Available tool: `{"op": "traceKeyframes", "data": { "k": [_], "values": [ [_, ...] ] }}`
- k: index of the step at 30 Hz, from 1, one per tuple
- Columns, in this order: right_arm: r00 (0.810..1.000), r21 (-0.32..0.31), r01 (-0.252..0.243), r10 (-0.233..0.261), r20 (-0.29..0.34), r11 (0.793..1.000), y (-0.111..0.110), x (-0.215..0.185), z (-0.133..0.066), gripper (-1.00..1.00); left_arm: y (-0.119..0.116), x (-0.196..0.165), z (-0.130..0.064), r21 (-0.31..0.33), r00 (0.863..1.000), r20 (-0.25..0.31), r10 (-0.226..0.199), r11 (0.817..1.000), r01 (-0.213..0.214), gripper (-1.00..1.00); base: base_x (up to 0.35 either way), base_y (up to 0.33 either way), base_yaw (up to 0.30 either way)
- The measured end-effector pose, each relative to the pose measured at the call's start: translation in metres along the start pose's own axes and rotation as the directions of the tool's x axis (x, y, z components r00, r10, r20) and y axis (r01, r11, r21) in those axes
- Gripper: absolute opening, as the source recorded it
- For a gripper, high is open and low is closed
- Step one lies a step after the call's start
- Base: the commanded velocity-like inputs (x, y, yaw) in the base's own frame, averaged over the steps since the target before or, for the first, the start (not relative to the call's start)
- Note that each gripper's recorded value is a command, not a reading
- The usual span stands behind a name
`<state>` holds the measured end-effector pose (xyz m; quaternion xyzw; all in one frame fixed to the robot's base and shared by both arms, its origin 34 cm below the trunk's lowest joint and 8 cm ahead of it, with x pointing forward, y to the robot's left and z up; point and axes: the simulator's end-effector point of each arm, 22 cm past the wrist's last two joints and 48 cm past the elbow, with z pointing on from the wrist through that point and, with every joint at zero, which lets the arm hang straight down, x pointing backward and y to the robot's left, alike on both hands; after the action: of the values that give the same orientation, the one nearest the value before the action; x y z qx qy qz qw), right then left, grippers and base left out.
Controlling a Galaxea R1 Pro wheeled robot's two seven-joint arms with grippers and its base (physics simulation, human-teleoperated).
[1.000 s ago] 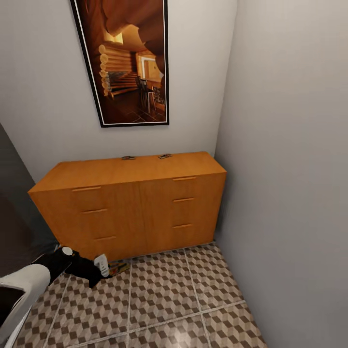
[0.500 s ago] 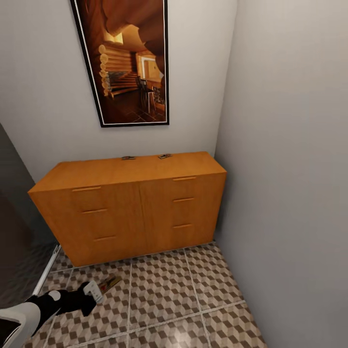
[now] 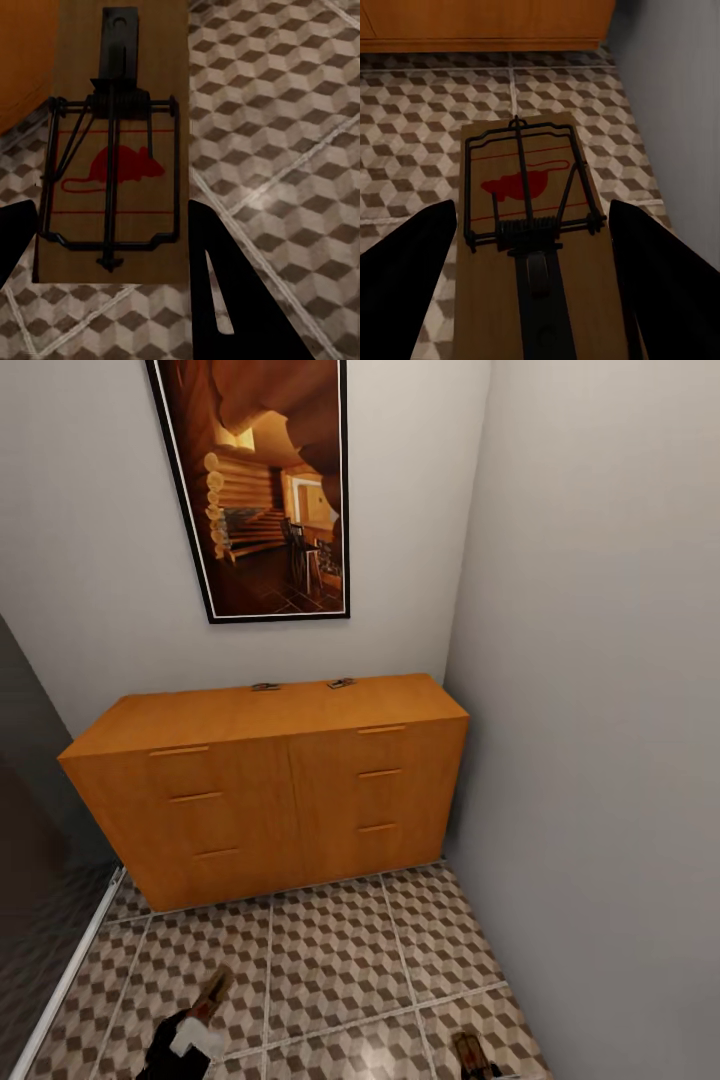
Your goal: Take the four mousetraps from the cabinet in the bathroom and place them on the bathroom floor. Make sure all four end up on the same floor surface, and ensure that at least two of them are either under or directly next to the same bathroom sink.
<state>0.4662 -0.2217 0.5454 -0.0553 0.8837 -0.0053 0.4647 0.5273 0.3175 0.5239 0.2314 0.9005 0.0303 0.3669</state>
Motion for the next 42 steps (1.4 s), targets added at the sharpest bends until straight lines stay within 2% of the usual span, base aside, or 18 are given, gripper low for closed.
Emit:
{"op": "traceKeyframes", "data": {
  "k": [1,2,3,5,6,7,8,9,10,11,12,13,15,23,42],
  "values": [
    [1.0,0.0,0.001,-0.001,-0.006,1.0,0.0,-0.001,0.002,-1.0,-0.005,0.003,-0.002,-0.035,1.0,0.006,-0.031,0.999,0.031,-1.0,0.0,0.0,0.0],
    [1.0,0.0,0.003,-0.003,-0.018,1.0,0.0,-0.003,0.004,-1.0,-0.011,0.008,-0.005,-0.093,0.995,0.012,-0.094,0.991,0.095,-1.0,0.0,0.0,0.0],
    [1.0,0.0,0.004,-0.004,-0.02,1.0,0.0,-0.003,0.005,-1.0,-0.012,0.009,-0.007,-0.117,0.992,0.016,-0.122,0.985,0.123,-1.0,0.0,0.0,0.0],
    [1.0,0.0,0.004,-0.004,-0.02,1.0,0.001,-0.011,0.009,-1.0,-0.016,0.012,-0.01,-0.195,0.977,0.034,-0.21,0.957,0.213,-1.0,0.0,0.0,0.0],
    [1.0,0.0,0.005,-0.005,-0.017,1.0,0.001,-0.014,0.011,-1.0,-0.014,0.012,-0.012,-0.225,0.968,0.048,-0.245,0.942,0.249,-1.0,0.0,0.0,0.0],
    [1.0,0.0,0.005,-0.005,-0.016,1.0,0.0,-0.015,0.011,-1.0,-0.012,0.011,-0.013,-0.24,0.964,0.056,-0.262,0.933,0.267,-1.0,0.0,0.0,0.0],
    [1.0,0.0,0.005,-0.005,-0.014,1.0,0.0,-0.018,0.012,-1.0,-0.006,0.012,-0.015,-0.27,0.952,0.072,-0.297,0.913,0.306,-1.0,0.0,0.0,0.0],
    [1.0,0.001,0.005,-0.005,-0.011,1.0,0.0,-0.02,0.013,-1.0,0.005,0.016,-0.02,-0.318,0.929,0.099,-0.356,0.874,0.368,-1.0,0.0,0.0,0.0],
    [1.0,0.002,0.005,-0.005,-0.01,1.0,0.0,-0.021,0.013,-1.0,0.009,0.018,-0.021,-0.332,0.922,0.106,-0.371,0.861,0.385,-1.0,0.0,0.0,0.0],
    [1.0,0.002,0.004,-0.004,-0.005,1.0,0.0,-0.023,0.014,-1.0,0.02,0.023,-0.025,-0.372,0.899,0.126,-0.42,0.82,0.435,-1.0,0.0,0.0,0.0],
    [1.0,0.003,0.004,-0.004,-0.004,1.0,0.0,-0.023,0.014,-1.0,0.022,0.025,-0.026,-0.379,0.895,0.129,-0.428,0.812,0.443,-1.0,0.0,0.0,0.0],
    [1.0,0.003,0.003,-0.003,0.0,1.0,0.0,-0.024,0.014,-1.0,0.025,0.027,-0.028,-0.392,0.886,0.135,-0.444,0.797,0.459,-1.0,0.0,0.0,0.0],
    [1.0,0.003,0.003,-0.003,0.004,1.0,0.0,-0.024,0.013,-1.0,0.027,0.028,-0.029,-0.402,0.877,0.14,-0.46,0.783,0.475,-1.0,0.0,0.0,0.0],
    [0.999,0.003,-0.001,0.001,0.042,1.0,0.0,-0.03,0.012,-1.0,0.028,0.03,-0.029,-0.41,0.869,0.144,-0.473,0.771,0.487,-1.0,0.0,0.0,0.0],
    [0.999,0.001,0.0,0.0,0.045,1.0,0.0,-0.031,0.012,-1.0,0.026,0.029,-0.029,-0.407,0.869,0.143,-0.475,0.772,0.489,-1.0,0.0,0.0,0.0]
  ]
}}
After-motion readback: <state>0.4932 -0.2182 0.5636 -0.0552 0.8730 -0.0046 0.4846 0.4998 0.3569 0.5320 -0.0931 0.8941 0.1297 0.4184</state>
